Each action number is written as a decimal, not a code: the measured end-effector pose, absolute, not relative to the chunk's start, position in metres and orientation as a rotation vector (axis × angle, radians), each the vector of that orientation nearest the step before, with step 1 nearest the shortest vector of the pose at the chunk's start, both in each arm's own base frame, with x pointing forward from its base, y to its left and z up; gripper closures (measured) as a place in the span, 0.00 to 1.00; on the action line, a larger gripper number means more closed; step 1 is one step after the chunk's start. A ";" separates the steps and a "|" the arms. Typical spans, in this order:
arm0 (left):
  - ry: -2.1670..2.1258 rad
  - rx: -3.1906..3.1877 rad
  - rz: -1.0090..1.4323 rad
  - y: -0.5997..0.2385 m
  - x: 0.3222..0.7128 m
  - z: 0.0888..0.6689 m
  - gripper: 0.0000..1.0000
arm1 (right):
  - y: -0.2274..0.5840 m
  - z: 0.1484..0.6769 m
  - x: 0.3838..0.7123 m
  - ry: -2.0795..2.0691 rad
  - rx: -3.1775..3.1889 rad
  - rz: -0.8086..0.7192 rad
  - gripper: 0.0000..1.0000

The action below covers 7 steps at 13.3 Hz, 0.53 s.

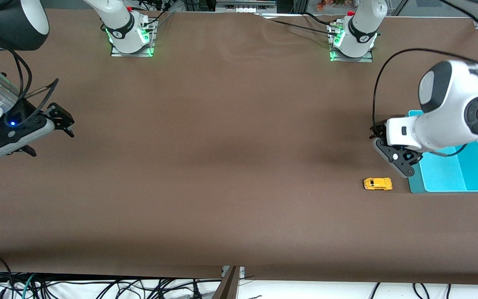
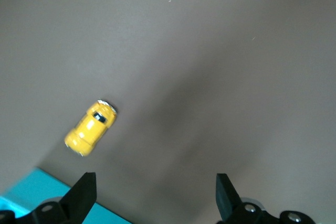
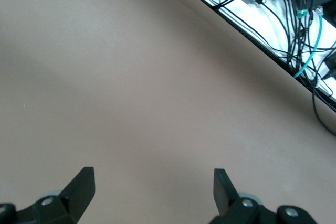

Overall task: Wind and store yellow beetle car
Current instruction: 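Lower the left gripper onto the car while the right gripper withdraws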

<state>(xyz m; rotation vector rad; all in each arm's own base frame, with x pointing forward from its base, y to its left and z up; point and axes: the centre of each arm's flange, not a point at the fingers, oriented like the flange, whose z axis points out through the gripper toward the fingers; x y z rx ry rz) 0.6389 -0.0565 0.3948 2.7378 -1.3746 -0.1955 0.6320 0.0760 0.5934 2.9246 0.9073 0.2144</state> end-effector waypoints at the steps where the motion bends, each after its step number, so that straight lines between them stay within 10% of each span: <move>1: -1.527 2.688 -0.194 -0.047 0.648 0.371 0.00 | 0.074 0.594 0.629 0.837 2.952 0.194 0.00; 7: -2.078 2.387 -0.078 0.007 0.682 0.265 0.00 | 0.065 0.606 0.599 0.351 3.072 0.012 0.00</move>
